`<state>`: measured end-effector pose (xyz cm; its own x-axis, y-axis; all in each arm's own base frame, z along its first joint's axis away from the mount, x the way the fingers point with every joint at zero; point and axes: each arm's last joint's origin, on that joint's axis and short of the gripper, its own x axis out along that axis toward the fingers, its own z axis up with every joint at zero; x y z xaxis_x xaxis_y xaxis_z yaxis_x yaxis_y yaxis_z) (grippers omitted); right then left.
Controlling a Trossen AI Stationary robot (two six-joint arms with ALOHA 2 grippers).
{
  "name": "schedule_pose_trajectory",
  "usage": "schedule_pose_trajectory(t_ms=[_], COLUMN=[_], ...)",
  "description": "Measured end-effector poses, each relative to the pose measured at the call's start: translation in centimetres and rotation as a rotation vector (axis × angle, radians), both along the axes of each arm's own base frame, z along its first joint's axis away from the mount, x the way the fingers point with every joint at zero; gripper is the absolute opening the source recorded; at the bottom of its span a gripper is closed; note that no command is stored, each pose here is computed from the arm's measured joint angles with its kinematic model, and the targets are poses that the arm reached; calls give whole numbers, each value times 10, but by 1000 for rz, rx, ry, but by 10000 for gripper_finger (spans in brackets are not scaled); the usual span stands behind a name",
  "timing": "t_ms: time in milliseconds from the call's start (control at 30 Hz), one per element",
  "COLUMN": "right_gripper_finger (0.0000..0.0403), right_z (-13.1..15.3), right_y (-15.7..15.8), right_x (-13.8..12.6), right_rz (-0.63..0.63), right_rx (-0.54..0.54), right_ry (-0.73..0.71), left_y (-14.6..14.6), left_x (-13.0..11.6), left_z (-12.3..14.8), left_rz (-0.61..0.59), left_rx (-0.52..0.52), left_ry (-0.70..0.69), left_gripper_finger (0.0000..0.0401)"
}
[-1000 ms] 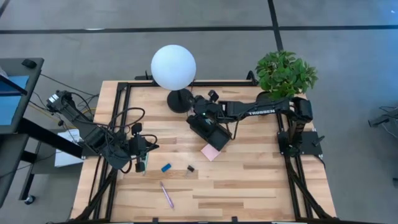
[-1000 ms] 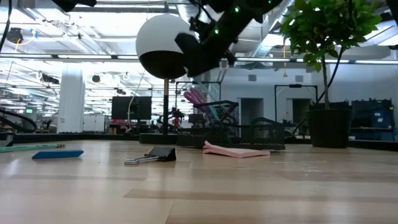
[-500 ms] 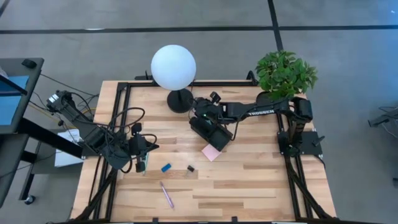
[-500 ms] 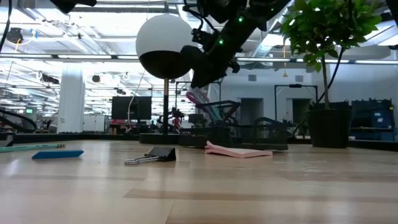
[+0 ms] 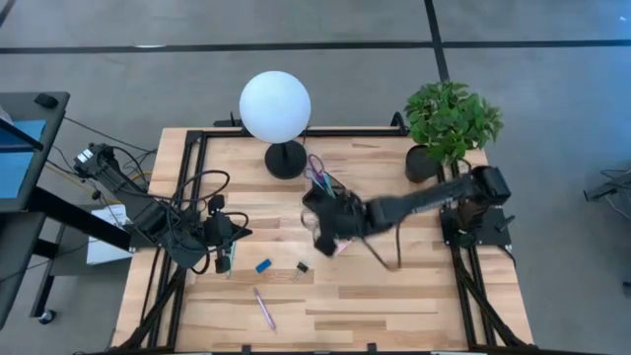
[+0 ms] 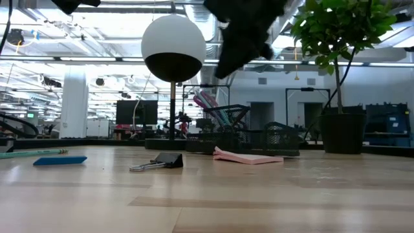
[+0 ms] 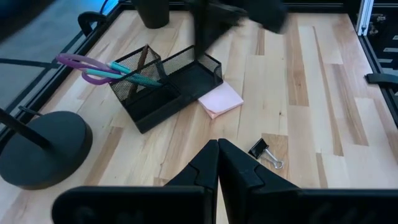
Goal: Pick and place office supplies into organizer
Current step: Adjust the desk organizer
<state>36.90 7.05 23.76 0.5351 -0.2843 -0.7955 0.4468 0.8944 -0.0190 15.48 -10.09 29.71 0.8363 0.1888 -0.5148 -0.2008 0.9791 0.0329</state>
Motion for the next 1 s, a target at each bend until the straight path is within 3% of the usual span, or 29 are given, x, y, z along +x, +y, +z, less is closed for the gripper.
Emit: schedule_pose_trajectory(t_ms=[133,400,733,1000], right_gripper_finger=[7,2,1,0], right_z=[-34,-50,-60,-66], right_y=[30,25,38,33], right_x=[-16,-22,-33,-40], right_rz=[-35,-196,-244,-315], right_rx=[16,73,127,16], right_ry=[79,118,211,252], left_y=[0,0,0,0], left_x=[0,0,0,0], left_z=[0,0,0,0], left_rz=[-4,10,26,37], left_rx=[7,-13,-39,-56], left_ry=[2,-4,-9,-14], left_gripper_finger=[3,3,3,3])
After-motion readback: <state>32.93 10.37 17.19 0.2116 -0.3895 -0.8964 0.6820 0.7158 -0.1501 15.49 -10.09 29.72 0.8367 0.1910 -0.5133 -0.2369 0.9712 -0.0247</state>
